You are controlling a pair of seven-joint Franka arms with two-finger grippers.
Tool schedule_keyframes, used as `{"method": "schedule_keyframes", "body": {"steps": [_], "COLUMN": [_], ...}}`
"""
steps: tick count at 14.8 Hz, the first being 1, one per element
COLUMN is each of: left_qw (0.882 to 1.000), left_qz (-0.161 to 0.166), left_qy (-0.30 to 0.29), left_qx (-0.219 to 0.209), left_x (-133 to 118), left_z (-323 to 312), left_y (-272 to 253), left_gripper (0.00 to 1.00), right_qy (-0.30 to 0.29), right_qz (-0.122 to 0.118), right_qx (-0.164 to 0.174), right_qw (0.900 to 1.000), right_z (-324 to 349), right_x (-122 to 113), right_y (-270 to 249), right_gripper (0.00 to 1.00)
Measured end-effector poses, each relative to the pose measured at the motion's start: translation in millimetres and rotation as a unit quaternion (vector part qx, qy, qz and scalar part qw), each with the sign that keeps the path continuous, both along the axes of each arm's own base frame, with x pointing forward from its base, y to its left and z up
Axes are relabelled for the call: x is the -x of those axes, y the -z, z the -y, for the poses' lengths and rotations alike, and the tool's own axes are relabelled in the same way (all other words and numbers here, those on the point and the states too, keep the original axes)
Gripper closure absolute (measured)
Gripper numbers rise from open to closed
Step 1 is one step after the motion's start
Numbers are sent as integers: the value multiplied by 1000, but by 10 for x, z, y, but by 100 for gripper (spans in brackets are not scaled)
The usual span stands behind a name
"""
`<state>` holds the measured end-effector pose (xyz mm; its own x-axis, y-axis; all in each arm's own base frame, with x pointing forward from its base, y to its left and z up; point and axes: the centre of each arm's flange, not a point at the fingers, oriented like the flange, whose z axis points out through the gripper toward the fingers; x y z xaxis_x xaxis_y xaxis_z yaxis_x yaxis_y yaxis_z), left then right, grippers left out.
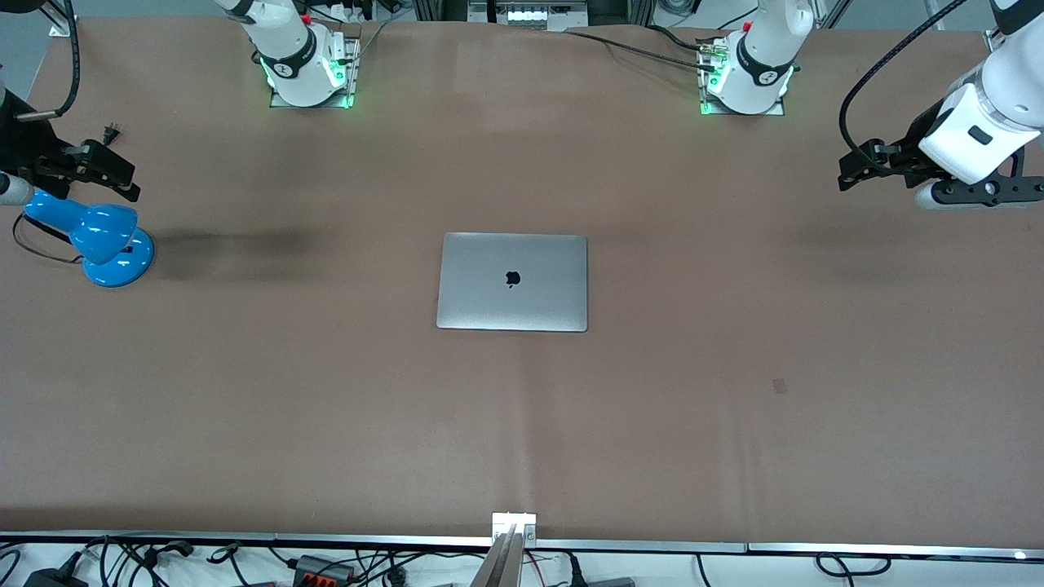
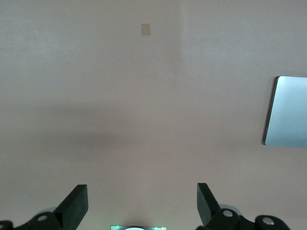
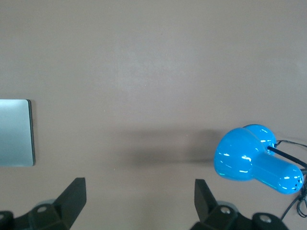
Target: Close laptop with both arms from behind
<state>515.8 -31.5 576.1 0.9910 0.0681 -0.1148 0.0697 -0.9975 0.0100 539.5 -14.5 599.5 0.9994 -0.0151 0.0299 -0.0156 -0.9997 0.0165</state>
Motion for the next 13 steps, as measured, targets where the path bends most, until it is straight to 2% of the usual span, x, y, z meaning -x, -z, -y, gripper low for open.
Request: {"method": "schedule_keyframes", "body": {"steps": [13], "left_qw": [1000], "left_qz": [-2], "left_qy": [-4], "left_qx": [5], "left_x": [3], "left_z": [-26], "left_y": [1], "left_gripper": [0], "right_qy": [0], "right_qz": [3], "right_qx": [0], "right_qw": [1000], "right_z": [8], "right_x": [-53], "right_y": [50], "right_gripper": [0]}}
